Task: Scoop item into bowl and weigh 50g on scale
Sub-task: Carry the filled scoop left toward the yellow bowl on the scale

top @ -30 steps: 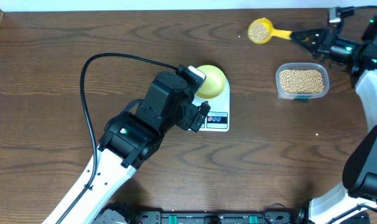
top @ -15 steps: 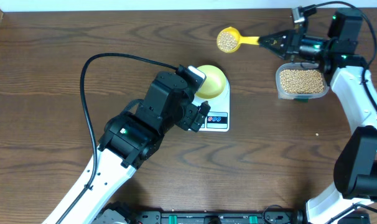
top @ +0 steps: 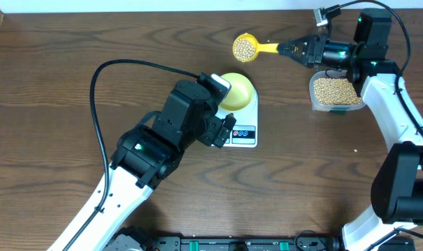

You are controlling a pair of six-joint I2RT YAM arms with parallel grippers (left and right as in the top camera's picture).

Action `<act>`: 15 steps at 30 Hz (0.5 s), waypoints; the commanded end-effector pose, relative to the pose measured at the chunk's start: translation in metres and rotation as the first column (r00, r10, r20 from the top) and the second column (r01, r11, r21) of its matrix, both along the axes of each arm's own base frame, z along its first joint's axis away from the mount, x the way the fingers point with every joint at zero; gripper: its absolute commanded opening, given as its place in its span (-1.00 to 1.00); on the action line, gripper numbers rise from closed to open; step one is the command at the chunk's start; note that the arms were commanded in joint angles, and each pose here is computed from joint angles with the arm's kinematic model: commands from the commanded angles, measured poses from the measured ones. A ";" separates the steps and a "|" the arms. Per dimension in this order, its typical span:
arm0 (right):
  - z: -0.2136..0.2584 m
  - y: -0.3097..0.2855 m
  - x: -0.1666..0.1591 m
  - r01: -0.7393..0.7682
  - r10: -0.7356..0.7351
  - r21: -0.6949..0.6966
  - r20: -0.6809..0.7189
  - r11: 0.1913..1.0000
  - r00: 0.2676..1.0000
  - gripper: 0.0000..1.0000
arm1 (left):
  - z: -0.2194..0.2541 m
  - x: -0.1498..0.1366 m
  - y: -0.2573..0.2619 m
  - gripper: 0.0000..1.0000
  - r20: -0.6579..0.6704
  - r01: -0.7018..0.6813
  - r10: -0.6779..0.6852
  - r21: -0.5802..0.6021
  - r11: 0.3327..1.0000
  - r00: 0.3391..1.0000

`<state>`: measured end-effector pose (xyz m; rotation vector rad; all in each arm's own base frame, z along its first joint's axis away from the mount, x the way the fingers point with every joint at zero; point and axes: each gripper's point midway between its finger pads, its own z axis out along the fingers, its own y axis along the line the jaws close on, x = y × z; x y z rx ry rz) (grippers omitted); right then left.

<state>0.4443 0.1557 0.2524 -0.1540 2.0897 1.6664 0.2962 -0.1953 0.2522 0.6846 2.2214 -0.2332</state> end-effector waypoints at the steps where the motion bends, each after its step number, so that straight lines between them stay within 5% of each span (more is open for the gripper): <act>1: 0.001 0.011 -0.005 -0.040 0.042 -0.023 0.083 0.999 0.996 -0.97 | -0.004 -0.001 0.002 0.95 -0.003 -0.004 0.004 0.016 1.000 1.000; 15: -0.011 0.020 -0.006 -0.040 0.050 -0.085 0.125 0.996 0.991 -0.97 | -0.004 -0.001 0.002 0.95 -0.003 -0.004 0.004 0.016 1.000 1.000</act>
